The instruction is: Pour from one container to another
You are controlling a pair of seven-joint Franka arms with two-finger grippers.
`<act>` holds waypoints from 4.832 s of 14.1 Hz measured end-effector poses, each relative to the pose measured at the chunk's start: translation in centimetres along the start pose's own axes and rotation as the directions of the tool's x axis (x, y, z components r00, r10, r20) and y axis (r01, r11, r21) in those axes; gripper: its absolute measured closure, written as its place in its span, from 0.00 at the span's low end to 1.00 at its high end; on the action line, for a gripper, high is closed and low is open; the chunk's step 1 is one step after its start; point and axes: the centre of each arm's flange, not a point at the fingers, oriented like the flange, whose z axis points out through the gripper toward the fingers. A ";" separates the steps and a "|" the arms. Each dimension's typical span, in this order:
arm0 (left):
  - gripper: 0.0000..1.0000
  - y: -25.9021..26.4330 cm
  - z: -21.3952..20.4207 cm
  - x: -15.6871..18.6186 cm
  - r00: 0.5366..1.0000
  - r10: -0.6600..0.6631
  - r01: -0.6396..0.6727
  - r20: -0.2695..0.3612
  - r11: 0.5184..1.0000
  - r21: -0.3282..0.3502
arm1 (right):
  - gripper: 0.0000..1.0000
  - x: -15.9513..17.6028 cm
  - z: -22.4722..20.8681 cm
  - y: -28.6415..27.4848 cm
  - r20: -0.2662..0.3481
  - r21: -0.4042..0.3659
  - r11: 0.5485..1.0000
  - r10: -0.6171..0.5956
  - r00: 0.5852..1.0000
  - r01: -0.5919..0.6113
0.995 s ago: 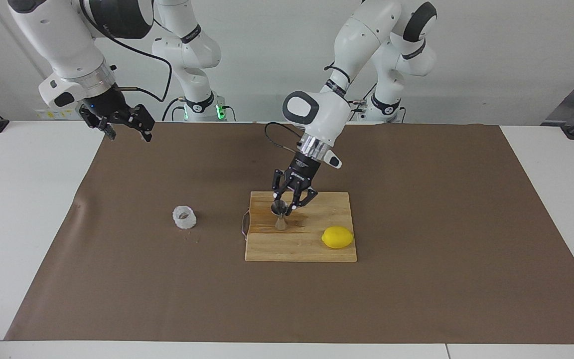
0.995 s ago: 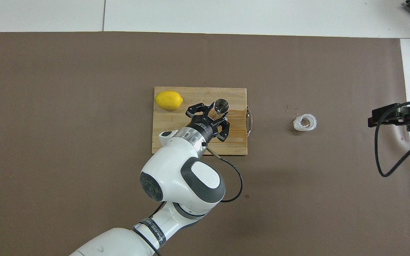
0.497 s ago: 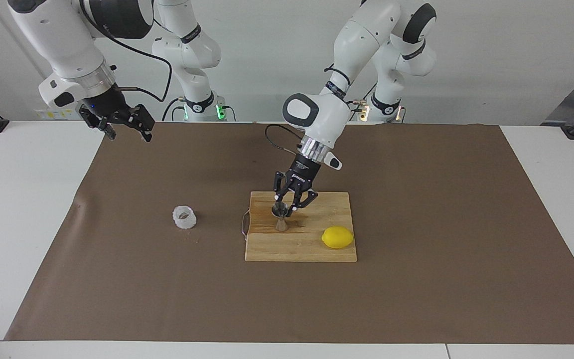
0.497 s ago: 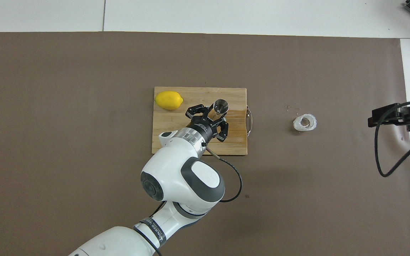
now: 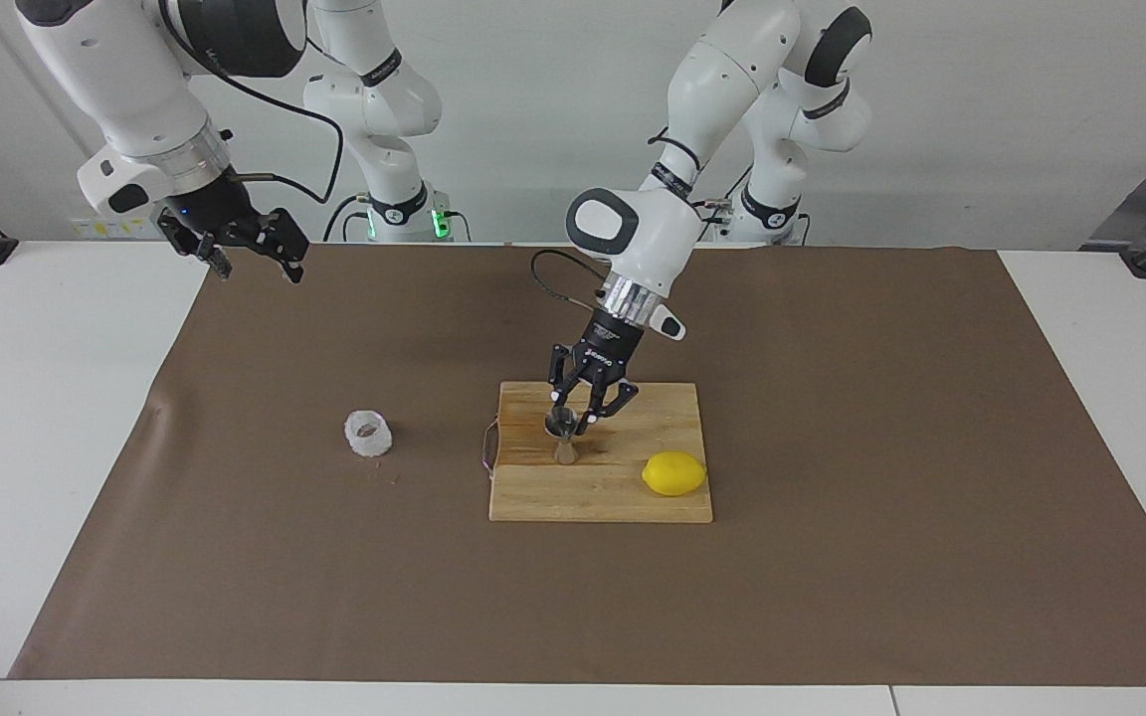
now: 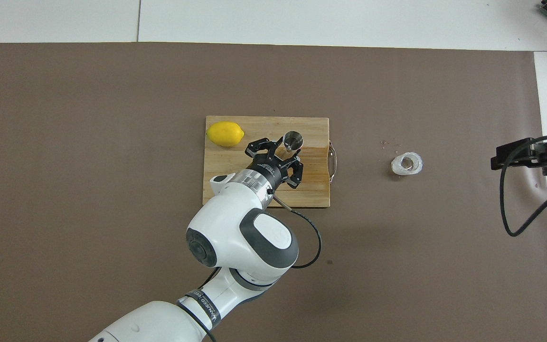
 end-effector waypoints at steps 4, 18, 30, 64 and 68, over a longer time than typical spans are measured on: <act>0.29 0.0 0.0 0.0 1.000 -0.001 0.001 0.000 1.000 0.000 | 0.00 0.0 0.0 0.0 0.000 0.000 1.000 0.000 1.000 0.000; 0.00 2.9 -3.4 -4.6 0.990 0.101 -0.106 0.101 0.993 0.043 | 0.00 -1.1 0.0 1.6 0.064 0.017 0.961 -0.277 0.959 0.276; 0.00 12.4 -4.4 -7.4 0.912 0.377 -0.409 0.160 0.847 0.340 | 0.00 0.6 8.8 6.8 -0.171 0.031 0.590 -0.792 0.586 0.807; 0.00 32.4 -22.4 -8.1 -0.497 0.634 -0.416 0.592 -0.773 0.479 | 0.00 6.0 36.6 4.4 -0.680 -0.013 -0.003 -0.733 -0.011 1.000; 0.00 30.9 -25.8 -10.2 -0.501 0.629 -0.400 0.594 -0.777 0.486 | 0.45 6.3 36.2 4.5 -0.680 -0.030 0.008 -0.733 -0.014 1.000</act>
